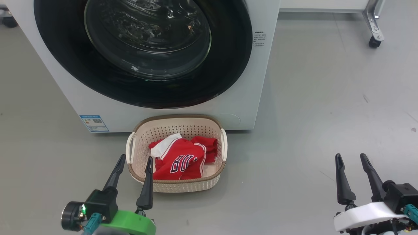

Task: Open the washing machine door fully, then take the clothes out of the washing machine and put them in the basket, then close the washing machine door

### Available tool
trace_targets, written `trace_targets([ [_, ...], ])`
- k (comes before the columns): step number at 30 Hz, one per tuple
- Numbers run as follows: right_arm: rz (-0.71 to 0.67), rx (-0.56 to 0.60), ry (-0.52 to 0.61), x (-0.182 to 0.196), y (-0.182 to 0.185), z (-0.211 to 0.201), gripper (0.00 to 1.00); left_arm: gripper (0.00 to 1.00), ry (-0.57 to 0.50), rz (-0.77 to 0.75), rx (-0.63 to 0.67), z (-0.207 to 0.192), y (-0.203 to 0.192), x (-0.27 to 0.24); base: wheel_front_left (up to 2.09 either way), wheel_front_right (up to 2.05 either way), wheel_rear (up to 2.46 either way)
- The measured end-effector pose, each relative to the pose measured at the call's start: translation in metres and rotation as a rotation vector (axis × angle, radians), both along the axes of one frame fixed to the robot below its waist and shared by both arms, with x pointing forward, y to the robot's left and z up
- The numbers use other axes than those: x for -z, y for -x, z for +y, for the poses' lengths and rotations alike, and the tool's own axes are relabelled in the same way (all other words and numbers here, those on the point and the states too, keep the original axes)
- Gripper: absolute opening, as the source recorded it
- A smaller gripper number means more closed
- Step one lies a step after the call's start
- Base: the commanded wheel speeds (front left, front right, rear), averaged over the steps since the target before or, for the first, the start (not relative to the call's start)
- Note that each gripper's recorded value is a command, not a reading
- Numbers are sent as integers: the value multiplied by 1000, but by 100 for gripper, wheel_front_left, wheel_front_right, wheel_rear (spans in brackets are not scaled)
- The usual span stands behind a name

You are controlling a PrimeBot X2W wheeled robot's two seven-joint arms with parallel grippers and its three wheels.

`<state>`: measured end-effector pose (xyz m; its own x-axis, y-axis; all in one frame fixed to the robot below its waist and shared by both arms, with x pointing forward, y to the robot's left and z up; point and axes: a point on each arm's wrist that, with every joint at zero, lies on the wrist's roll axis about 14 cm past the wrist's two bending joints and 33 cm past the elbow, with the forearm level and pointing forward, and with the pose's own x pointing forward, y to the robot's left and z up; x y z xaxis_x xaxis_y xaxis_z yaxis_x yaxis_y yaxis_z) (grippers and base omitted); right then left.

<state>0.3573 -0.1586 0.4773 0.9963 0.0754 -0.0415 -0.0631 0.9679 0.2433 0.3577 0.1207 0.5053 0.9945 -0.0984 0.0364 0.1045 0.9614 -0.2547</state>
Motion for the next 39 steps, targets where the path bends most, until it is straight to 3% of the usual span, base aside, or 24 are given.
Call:
trace_targets([
  [9, 7, 2, 1, 0, 1, 0, 100, 100, 0, -1, -3, 1, 0, 0, 0, 0, 0],
  [10, 8, 2, 0, 0, 1, 0, 0, 0, 0, 1, -3, 1, 0, 0, 0, 0, 0],
  [17, 79, 6, -26, 22, 10, 7, 0, 0, -3, 80, 0, -2, 10, 25, 0, 0, 0],
  [39, 147, 90, -300, 28, 13, -5, 0, 0, 287, 158, -48, 10, 7, 30, 0, 0, 0],
])
